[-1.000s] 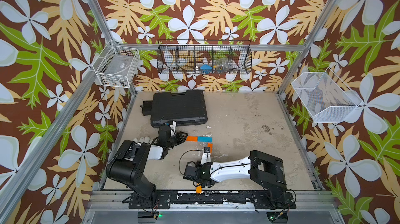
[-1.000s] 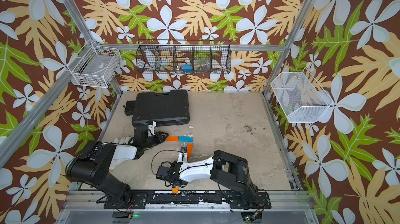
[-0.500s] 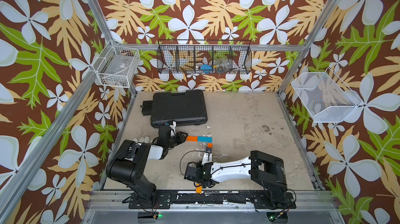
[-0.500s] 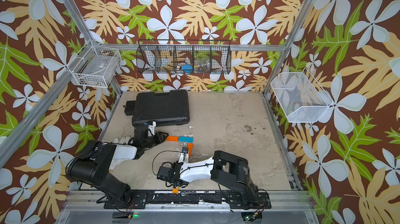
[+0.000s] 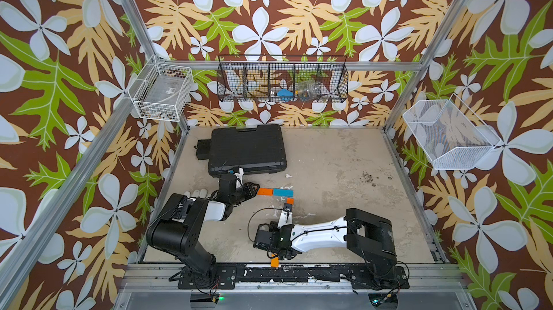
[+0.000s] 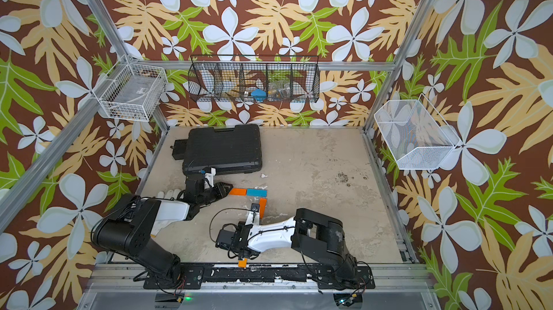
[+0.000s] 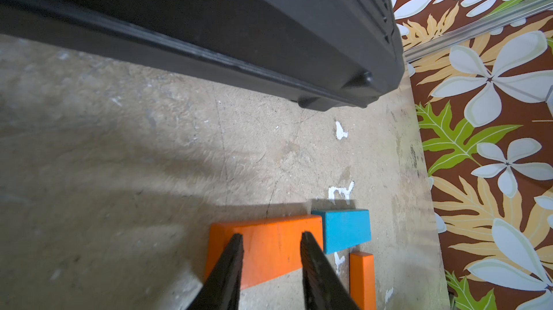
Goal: Assemble the number 7 with building blocks
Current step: Adjust the building block at the center of the board.
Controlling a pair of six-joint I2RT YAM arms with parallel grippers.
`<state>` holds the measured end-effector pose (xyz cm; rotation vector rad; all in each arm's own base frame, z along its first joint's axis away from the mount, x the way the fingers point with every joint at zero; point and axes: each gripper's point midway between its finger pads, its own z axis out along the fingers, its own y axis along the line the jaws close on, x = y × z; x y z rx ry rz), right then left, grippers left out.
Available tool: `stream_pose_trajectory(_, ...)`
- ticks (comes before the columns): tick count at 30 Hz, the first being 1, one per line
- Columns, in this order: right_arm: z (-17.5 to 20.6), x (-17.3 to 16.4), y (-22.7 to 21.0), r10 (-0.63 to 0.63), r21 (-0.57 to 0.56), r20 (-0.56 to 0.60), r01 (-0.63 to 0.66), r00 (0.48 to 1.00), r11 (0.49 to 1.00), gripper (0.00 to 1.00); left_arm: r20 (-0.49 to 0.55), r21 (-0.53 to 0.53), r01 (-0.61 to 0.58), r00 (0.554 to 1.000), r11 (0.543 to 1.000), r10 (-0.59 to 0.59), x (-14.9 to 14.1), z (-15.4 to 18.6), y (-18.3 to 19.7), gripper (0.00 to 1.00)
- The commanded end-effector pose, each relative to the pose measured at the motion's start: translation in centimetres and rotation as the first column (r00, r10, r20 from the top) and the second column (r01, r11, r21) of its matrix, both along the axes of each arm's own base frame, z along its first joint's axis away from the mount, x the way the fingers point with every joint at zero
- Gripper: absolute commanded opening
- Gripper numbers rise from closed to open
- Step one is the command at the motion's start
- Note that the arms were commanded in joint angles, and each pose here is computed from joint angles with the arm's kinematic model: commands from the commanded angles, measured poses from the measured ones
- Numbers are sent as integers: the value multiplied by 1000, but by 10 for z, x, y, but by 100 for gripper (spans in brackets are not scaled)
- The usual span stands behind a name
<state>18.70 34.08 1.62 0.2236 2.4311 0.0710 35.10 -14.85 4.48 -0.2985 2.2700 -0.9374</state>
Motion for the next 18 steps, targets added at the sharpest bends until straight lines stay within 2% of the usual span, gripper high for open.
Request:
stream_pose_trajectory(1,-16,-14,-11,-22,-52,-98,17,995,999,77,11,-7,7,1000,1000,-6,2,3,-2,36)
stream_pose_trajectory(4,-14,-12,-11,-27,-80,-92,20,995,997,78,10,-6,7,1000,1000,-7,2,2,-2,36)
stream_pose_trajectory(9,4,-10,-8,-20,-63,-61,16,998,998,78,10,-8,9,1000,1000,-9,2,3,-2,36)
stream_pose_trajectory(15,81,-3,3,-5,-58,88,10,996,998,78,7,-13,12,1000,1000,-12,2,2,-3,36)
stream_pose_trajectory(18,102,-10,10,11,-25,114,-8,993,1000,78,5,-14,13,1000,1000,-13,2,1,-3,36)
